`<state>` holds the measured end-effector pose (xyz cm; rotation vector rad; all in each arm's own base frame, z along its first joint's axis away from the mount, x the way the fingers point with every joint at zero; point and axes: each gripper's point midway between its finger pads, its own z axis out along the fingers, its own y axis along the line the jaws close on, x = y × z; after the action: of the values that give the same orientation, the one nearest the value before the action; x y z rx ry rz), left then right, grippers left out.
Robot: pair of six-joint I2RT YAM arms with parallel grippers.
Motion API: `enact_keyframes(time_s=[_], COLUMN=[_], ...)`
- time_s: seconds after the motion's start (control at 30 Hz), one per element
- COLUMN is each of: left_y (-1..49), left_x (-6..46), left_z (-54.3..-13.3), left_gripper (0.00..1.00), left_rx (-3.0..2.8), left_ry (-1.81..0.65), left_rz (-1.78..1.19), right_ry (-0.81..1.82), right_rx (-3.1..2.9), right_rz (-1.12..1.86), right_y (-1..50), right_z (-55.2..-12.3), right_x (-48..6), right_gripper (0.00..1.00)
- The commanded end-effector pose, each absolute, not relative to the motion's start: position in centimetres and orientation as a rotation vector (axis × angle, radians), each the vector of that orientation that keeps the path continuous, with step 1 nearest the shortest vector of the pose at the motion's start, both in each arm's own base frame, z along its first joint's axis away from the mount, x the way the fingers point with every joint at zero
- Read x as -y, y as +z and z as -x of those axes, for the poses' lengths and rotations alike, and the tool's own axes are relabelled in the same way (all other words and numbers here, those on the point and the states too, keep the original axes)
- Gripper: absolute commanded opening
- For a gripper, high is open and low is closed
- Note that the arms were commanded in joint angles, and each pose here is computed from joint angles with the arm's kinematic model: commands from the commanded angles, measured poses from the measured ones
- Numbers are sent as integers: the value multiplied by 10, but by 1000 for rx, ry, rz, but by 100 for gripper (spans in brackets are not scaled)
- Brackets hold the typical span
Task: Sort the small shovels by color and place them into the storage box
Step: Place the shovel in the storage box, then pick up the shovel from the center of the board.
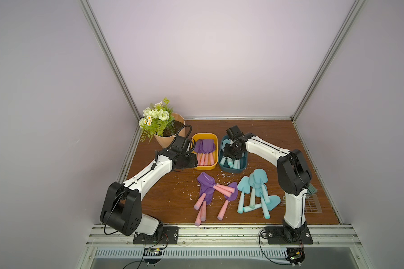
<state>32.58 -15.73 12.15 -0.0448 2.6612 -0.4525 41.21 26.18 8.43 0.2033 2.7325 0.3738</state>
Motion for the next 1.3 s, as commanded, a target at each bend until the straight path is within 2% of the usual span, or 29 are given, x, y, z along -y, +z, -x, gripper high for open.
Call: enact_keyframes(time_s=[0.0, 0.3, 0.47, 0.8, 1.1, 1.17, 1.27], left_y=[116, 117, 108, 75, 72, 68, 63], left_x=[161, 194, 194, 213, 212, 211, 209], left_z=[-313, -298, -279, -198, -161, -155, -148], left_gripper=[62, 64, 64, 65, 66, 64, 56], left_rx=[-2696, -2716, -2768, -2960, -3013, -3029, -3049], left_ry=[-450, -430, -455, -424, -416, -406, -396], left_rz=[22, -97, -97, -297, -267, -264, -246], right_ry=[337, 272, 240, 242, 246, 250, 259], right_rx=[-2697, -2588, -2550, -2578, -2595, -2594, -2595], right_rz=[-221, -167, -133, -90, -67, -66, -62], right_y=[104, 148, 165, 152, 141, 141, 140], right_z=[-414, -414, -411, -395, -385, -384, -382], right_x=[-255, -237, -228, -222, -218, -217, -217], right_gripper=[56, 55, 56, 56, 56, 56, 56])
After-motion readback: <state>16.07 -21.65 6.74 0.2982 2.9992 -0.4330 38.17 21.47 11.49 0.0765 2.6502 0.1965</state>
